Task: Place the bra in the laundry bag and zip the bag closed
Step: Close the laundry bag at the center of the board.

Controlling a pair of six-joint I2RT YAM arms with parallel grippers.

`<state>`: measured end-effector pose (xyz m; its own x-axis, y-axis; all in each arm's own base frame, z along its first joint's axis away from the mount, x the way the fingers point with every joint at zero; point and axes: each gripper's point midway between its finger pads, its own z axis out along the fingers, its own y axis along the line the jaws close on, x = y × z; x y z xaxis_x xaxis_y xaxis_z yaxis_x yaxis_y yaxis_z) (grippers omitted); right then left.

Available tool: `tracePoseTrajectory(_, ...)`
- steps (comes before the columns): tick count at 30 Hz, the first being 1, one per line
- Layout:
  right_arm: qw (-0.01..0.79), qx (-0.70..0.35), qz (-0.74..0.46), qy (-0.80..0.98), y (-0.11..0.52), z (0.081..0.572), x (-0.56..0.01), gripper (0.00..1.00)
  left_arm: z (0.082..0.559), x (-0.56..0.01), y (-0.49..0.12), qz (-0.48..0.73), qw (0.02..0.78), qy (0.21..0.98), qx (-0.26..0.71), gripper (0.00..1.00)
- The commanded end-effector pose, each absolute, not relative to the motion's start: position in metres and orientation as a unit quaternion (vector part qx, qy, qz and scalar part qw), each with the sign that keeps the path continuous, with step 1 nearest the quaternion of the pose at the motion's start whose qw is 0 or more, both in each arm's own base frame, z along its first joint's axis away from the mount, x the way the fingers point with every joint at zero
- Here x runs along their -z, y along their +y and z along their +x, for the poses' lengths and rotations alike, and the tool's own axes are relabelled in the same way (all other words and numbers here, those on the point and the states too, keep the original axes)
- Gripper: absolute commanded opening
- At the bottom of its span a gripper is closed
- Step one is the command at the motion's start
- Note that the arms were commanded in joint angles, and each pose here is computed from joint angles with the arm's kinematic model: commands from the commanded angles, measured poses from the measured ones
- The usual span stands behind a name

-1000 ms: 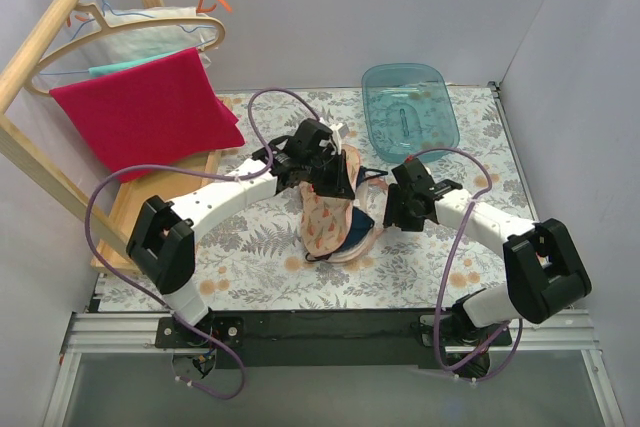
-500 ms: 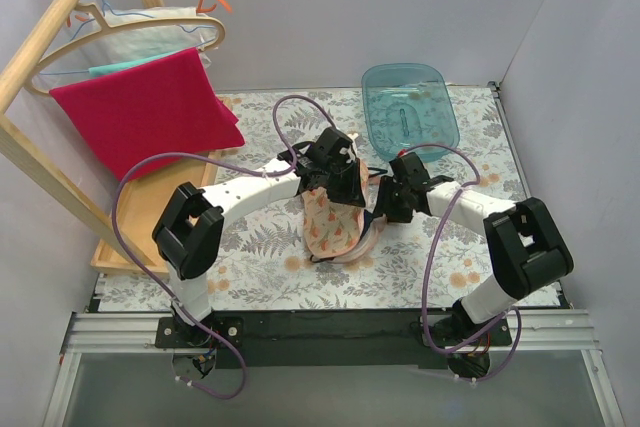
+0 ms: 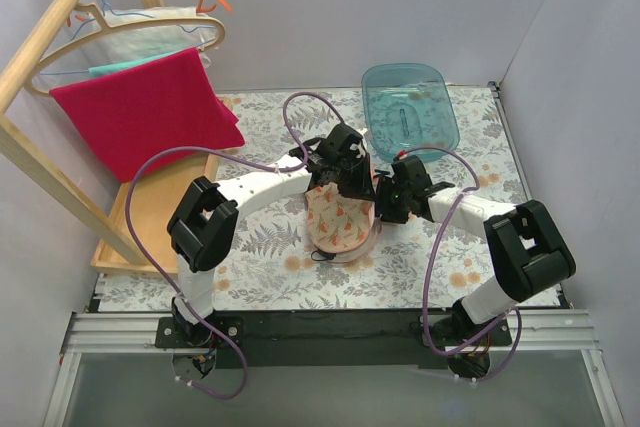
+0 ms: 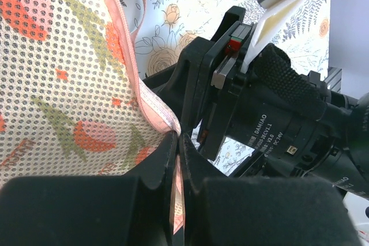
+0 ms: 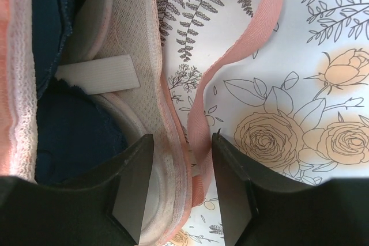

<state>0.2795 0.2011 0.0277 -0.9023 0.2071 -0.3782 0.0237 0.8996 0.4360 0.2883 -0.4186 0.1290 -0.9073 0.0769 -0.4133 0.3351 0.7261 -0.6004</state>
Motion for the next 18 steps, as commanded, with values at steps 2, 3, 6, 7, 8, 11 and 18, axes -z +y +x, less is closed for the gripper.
tracePoseTrajectory(2,0.143,-0.176,0.058,0.972,0.185,0.235,0.005,0.55,0.282,-0.124,-0.438,0.121,0.18,0.905,0.366,0.0)
tracePoseTrajectory(3,0.145,-0.174,0.059,0.972,0.184,0.235,0.004,0.55,0.281,-0.12,-0.438,0.121,0.176,0.906,0.364,0.0)
tracePoseTrajectory(6,0.164,-0.156,0.068,0.972,0.176,0.238,-0.006,0.56,0.278,-0.108,-0.438,0.122,0.165,0.911,0.359,0.0)
tracePoseTrajectory(7,0.162,-0.148,0.073,0.973,0.171,0.235,-0.009,0.56,0.277,-0.105,-0.438,0.121,0.164,0.912,0.357,0.0)
tracePoseTrajectory(8,0.193,-0.13,0.082,0.969,0.162,0.243,-0.019,0.57,0.276,-0.102,-0.438,0.12,0.163,0.913,0.355,0.0)
tracePoseTrajectory(11,0.239,-0.104,0.101,0.96,0.145,0.249,-0.043,0.58,0.275,-0.093,-0.437,0.118,0.16,0.915,0.351,0.0)
tracePoseTrajectory(18,0.308,-0.061,0.134,0.94,0.114,0.252,-0.093,0.62,0.277,-0.084,-0.446,0.117,0.157,0.915,0.353,0.0)
